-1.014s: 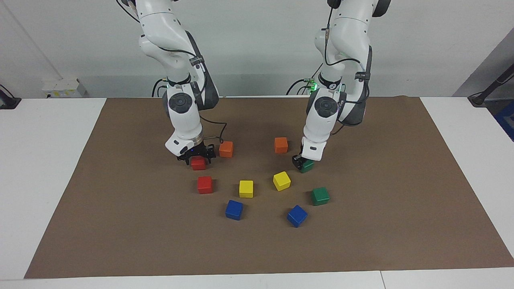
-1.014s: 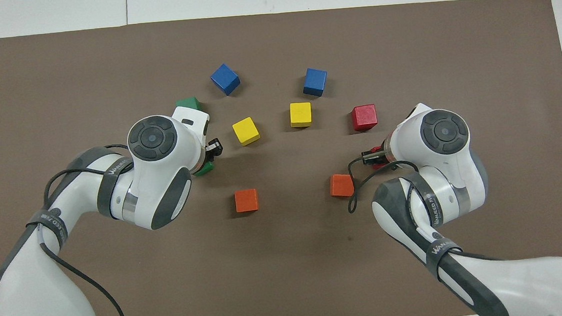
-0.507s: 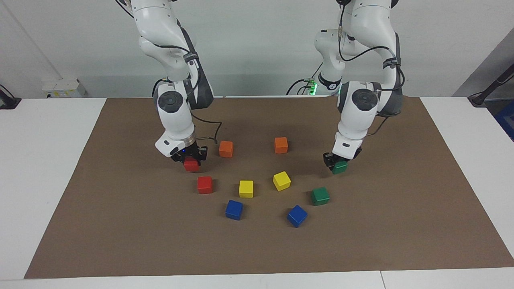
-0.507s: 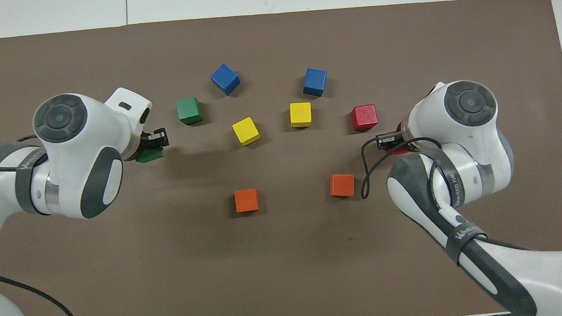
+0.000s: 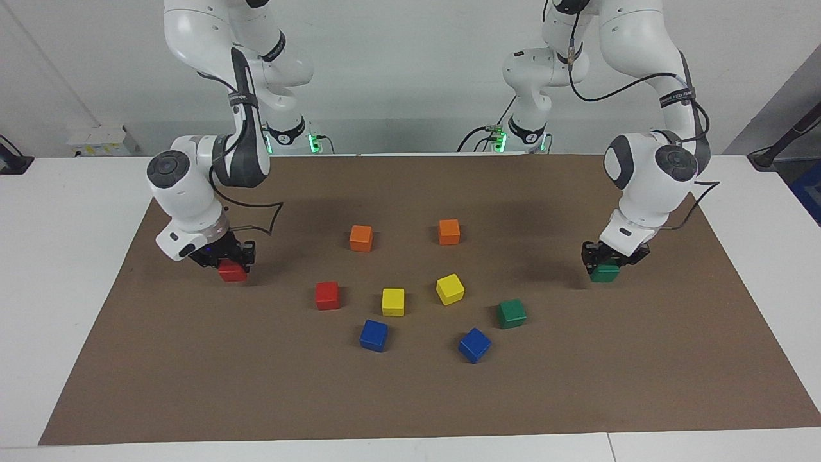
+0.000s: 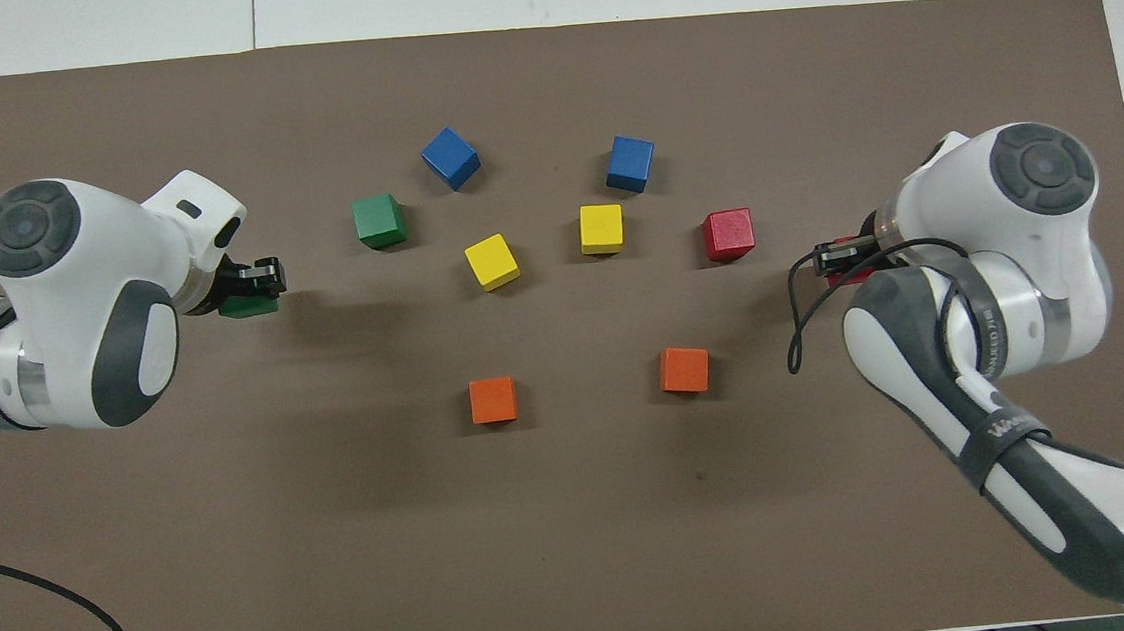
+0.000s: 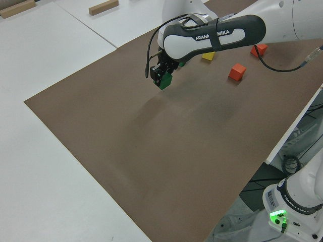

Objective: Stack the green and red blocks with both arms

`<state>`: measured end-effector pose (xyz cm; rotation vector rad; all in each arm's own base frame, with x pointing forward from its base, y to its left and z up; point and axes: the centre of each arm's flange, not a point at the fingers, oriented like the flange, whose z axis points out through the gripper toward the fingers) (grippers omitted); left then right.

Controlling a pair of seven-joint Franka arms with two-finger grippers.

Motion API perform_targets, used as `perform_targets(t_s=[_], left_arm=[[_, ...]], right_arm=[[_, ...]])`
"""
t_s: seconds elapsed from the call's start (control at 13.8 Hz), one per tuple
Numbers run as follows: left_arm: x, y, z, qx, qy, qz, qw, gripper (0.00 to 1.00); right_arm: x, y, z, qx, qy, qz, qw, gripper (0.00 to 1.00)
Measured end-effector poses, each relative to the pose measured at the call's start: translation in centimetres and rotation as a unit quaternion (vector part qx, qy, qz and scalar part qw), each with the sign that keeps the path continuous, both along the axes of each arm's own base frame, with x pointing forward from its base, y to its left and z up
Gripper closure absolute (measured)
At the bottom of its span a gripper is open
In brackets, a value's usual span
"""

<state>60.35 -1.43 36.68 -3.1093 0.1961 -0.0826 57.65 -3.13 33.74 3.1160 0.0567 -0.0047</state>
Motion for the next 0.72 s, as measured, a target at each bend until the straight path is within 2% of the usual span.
perform_targets(t_s=[0.22, 0.72], left_arm=[[0.4, 1.6, -2.0, -0.001, 0.003, 0.008, 1.0, 0.45], [0.6, 2.5, -4.0, -0.016, 0.013, 0.028, 0.999, 0.45]], right_arm=[[0.2, 0.3, -1.1, 0.0, -0.017, 0.004, 1.0, 0.44], [0.3, -0.5, -3.5, -0.001, -0.023, -0.002, 1.0, 0.44]])
